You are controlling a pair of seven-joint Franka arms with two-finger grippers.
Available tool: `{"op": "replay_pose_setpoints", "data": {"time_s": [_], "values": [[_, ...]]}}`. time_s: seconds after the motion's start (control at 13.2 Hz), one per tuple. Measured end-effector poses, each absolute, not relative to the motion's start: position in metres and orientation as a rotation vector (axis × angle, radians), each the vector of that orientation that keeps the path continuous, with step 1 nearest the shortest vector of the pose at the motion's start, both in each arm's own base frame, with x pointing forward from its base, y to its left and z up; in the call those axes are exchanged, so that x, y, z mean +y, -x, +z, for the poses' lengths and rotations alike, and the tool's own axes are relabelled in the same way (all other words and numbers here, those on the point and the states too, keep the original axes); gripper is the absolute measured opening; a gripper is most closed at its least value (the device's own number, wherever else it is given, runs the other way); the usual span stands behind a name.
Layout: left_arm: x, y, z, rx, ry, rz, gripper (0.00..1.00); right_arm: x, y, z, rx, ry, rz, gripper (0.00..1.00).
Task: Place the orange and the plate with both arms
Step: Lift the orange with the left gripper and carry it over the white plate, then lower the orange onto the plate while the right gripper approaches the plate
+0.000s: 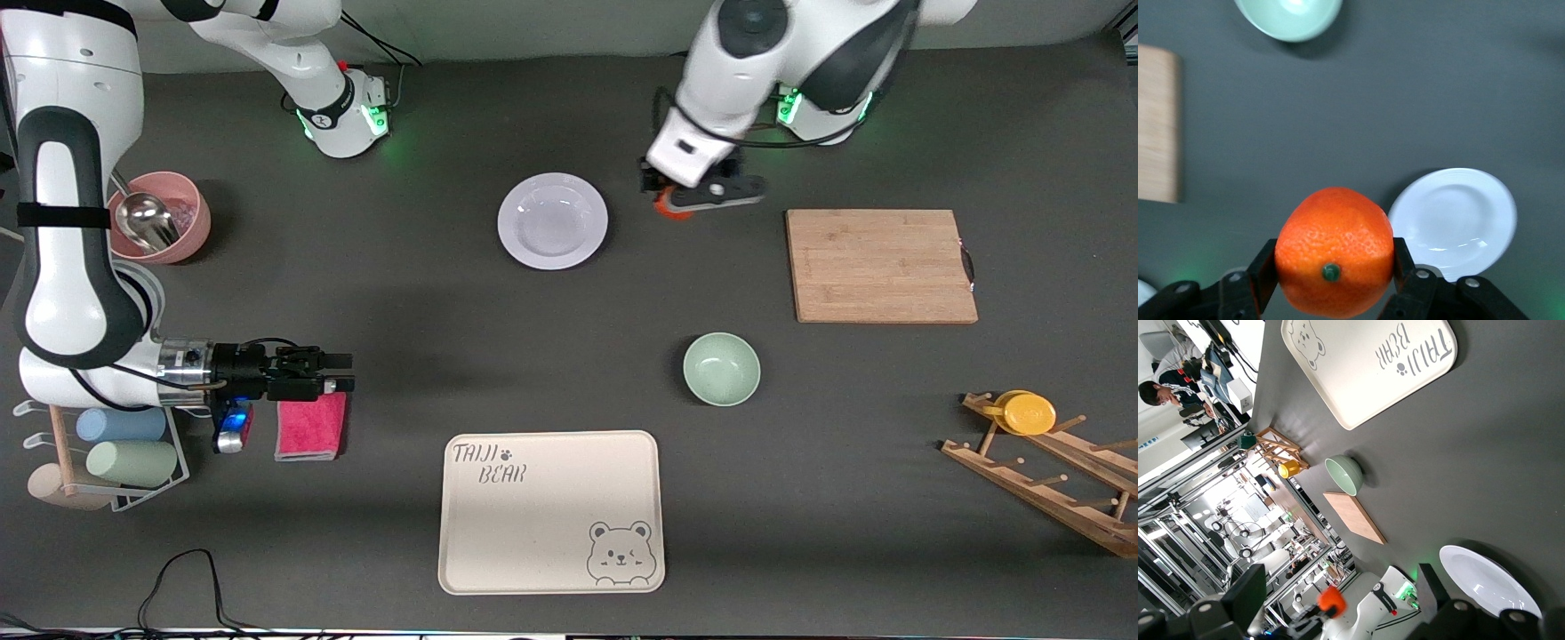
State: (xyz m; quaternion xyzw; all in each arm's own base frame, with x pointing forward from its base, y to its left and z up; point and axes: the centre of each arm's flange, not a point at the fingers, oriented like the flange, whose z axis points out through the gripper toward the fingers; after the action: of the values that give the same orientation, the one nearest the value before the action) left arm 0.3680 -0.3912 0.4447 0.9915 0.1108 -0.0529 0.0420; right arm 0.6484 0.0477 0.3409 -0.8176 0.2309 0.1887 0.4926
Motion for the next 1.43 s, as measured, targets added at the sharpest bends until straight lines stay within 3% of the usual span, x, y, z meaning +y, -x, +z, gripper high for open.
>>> {"op": "replay_pose_setpoints", "data": {"time_s": [0.6, 0.91, 1.21, 1.43], "values": [[-0.527, -0.264, 0.338, 0.742, -3.037, -0.026, 0.72, 0.034, -0.639, 0.343, 0.597, 1.958, 0.45, 1.0], [-0.567, -0.245, 0.305, 0.837, -2.977, 0.067, 0.72, 0.033, -0.627, 0.332, 0.608, 1.935, 0.469, 1.0], [-0.587, -0.236, 0.27, 0.943, -2.945, 0.125, 0.72, 0.033, -0.61, 0.318, 0.431, 1.869, 0.283, 1.0], [-0.598, -0.211, 0.236, 0.947, -2.973, 0.145, 0.72, 0.038, -0.572, 0.267, 0.353, 1.835, 0.15, 1.0]]}}
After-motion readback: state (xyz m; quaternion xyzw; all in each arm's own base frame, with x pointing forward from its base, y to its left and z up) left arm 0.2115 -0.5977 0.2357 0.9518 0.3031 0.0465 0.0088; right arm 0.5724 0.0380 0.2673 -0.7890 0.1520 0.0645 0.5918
